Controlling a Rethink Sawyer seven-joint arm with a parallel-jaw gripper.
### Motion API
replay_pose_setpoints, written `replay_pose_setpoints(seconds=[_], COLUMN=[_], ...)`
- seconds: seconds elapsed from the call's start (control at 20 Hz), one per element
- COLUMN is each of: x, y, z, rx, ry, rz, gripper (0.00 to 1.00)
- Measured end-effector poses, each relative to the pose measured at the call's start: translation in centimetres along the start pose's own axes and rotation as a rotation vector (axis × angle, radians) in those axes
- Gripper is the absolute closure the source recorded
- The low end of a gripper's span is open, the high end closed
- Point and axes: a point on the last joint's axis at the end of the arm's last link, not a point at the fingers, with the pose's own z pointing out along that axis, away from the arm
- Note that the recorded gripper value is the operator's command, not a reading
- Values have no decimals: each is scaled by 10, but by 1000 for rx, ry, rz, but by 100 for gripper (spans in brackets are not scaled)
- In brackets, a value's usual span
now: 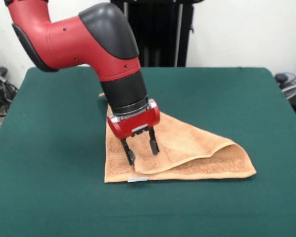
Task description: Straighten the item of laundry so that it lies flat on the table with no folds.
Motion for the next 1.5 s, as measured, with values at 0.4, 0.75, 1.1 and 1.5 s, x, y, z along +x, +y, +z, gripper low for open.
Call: replay_pose_setpoints(seconds=[0.4,0.75,1.1,1.5], x=[-10,-7,-7,-7], y=[13,21,20,21], z=[-6,-7,-7,-7], rx=[1,-11,-10,-10], ry=[6,13,13,13], rz=[-37,-44,-43,-43], gripper=[0,100,100,100])
